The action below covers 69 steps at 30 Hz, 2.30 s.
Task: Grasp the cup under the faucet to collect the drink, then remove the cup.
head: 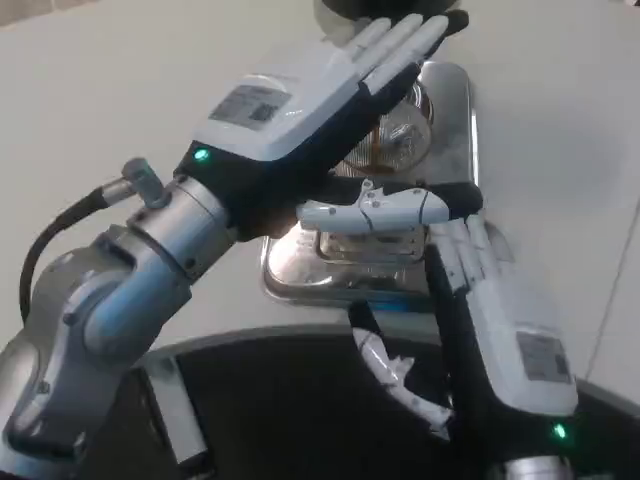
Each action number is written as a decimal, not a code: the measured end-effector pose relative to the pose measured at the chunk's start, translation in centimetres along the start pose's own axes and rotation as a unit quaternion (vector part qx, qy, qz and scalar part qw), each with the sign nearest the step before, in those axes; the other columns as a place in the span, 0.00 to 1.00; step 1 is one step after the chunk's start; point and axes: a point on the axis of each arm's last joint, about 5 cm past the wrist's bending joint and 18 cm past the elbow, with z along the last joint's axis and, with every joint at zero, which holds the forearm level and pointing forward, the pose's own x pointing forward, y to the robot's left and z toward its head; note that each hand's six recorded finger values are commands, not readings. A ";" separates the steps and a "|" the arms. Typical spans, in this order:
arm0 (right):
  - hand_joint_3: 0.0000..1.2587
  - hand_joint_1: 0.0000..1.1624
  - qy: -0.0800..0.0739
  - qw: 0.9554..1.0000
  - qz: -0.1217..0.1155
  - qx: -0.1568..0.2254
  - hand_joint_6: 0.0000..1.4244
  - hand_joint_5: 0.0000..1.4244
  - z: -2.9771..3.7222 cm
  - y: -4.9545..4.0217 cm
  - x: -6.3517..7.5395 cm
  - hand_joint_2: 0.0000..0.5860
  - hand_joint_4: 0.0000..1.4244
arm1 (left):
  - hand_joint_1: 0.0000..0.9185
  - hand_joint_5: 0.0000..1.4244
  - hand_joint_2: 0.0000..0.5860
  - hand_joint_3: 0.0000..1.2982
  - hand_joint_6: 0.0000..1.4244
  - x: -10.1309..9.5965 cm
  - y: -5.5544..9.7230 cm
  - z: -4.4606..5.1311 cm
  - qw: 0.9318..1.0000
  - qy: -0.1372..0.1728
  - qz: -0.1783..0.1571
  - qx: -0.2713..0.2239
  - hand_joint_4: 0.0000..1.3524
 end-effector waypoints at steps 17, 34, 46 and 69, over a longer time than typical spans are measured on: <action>0.00 0.51 0.064 0.993 -0.038 0.087 0.00 0.00 -0.73 1.32 1.4 0.55 0.00 | 0.00 0.00 0.27 0.00 0.00 0.1 -0.1 -0.31 1.000 0.004 0.001 -0.001 0.00; 0.00 0.56 0.044 0.989 -0.029 0.136 0.00 0.00 0.01 1.50 3.3 0.49 0.00 | 0.00 0.00 0.27 0.00 0.00 0.0 0.0 -0.71 1.000 0.007 0.005 0.000 0.00; 0.00 0.57 0.063 0.987 -0.045 0.141 0.00 0.00 0.11 1.93 3.4 0.50 0.00 | 0.00 0.00 0.27 0.00 0.00 -1.6 0.0 -2.00 0.996 0.069 0.056 -0.009 0.00; 0.00 0.58 0.050 0.988 -0.020 0.145 0.00 0.00 -0.65 0.64 6.3 0.48 0.00 | 0.00 0.00 0.26 0.00 0.00 -8.6 -3.3 -4.78 0.962 0.257 0.031 -0.089 0.00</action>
